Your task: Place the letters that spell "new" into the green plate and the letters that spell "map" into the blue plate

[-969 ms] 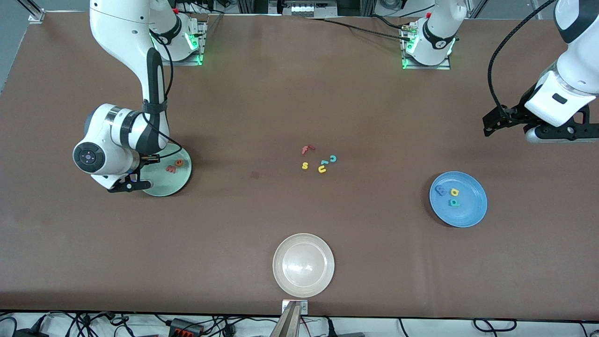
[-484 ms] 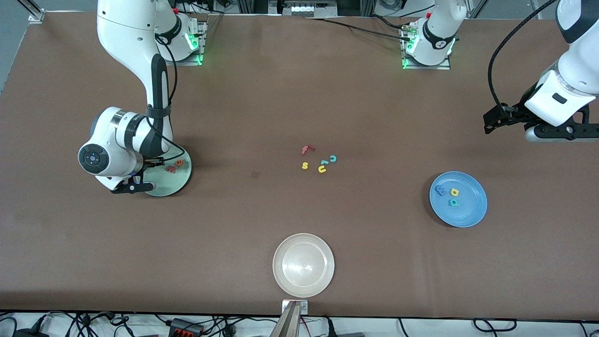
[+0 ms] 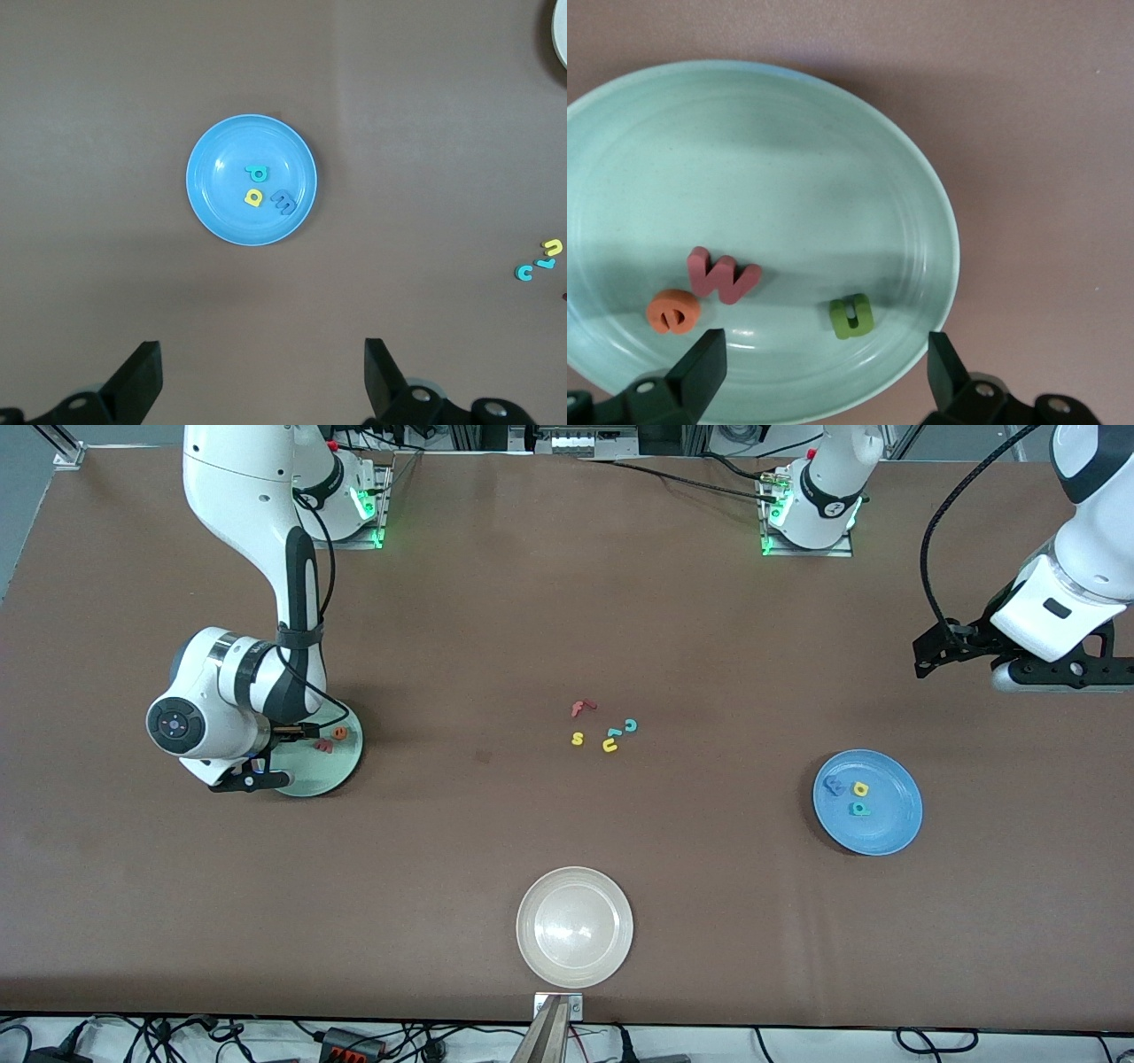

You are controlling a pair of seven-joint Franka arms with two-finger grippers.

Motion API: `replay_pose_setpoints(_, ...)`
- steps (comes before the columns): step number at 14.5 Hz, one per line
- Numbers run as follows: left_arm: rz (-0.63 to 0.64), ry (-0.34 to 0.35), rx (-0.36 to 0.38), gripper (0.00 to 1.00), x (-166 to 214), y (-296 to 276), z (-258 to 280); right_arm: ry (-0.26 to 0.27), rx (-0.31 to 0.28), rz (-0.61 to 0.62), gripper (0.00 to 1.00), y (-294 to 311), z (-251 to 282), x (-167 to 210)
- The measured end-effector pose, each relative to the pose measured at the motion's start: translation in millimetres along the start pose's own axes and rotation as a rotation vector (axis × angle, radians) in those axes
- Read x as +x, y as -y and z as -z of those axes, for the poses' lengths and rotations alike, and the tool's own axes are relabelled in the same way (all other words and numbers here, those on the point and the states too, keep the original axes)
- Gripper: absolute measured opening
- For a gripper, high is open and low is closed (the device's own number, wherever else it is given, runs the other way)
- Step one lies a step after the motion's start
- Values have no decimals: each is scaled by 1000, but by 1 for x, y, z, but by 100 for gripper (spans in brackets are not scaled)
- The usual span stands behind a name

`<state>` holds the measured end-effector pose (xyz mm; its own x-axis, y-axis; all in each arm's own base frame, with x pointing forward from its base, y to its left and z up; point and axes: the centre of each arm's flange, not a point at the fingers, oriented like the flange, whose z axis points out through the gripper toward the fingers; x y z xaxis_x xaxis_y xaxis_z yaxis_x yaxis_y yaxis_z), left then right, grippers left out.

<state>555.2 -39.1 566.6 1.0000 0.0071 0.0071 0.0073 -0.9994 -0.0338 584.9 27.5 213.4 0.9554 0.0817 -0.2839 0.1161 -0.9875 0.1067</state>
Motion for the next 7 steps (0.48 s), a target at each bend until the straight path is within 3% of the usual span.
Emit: replay_pose_setpoints(7,-4,0,0,100,0,-2,0,-37,20,-22,100,-4,15,7)
